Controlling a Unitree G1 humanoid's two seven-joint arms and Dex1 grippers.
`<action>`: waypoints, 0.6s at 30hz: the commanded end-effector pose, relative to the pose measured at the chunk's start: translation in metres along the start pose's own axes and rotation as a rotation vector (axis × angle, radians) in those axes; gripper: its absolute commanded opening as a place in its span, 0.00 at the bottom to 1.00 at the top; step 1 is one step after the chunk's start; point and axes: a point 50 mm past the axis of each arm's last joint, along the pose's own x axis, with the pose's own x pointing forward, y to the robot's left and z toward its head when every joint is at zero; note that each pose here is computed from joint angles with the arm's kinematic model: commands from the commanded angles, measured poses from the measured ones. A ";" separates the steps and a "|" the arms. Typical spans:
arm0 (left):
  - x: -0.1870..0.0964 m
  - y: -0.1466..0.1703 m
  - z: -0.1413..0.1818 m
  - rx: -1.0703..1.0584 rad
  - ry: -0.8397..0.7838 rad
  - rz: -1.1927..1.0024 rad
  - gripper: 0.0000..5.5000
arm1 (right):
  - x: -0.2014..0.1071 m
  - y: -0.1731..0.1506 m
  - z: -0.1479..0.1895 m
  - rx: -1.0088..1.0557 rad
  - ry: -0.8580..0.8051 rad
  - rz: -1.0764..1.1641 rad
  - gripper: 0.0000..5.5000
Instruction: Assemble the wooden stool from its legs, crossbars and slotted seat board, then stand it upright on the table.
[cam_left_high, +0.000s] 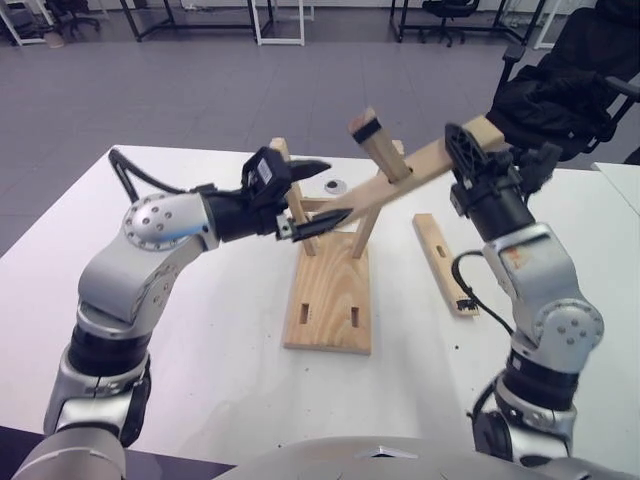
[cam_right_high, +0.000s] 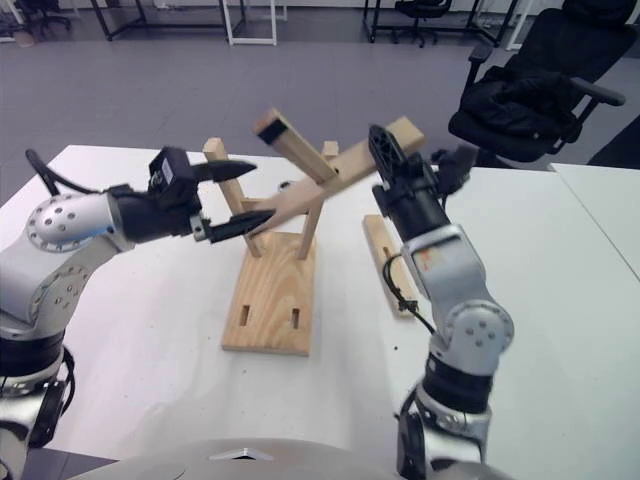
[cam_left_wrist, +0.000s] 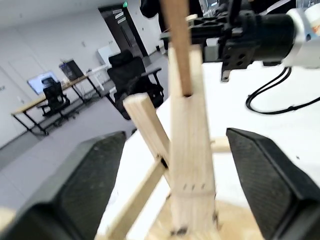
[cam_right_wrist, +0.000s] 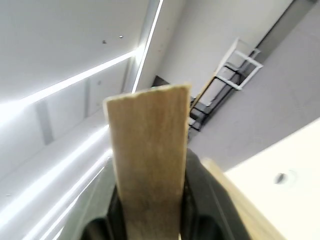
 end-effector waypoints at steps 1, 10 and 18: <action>-0.031 -0.016 -0.033 -0.085 0.151 0.046 0.74 | -0.037 -0.019 -0.005 -0.095 0.036 -0.151 0.19; -0.060 -0.053 -0.146 -0.194 0.582 0.200 0.74 | -0.062 -0.038 -0.023 -0.219 0.114 -0.353 0.19; -0.040 -0.067 -0.176 -0.317 0.586 0.245 0.74 | -0.064 -0.042 -0.025 -0.321 0.031 -0.403 0.19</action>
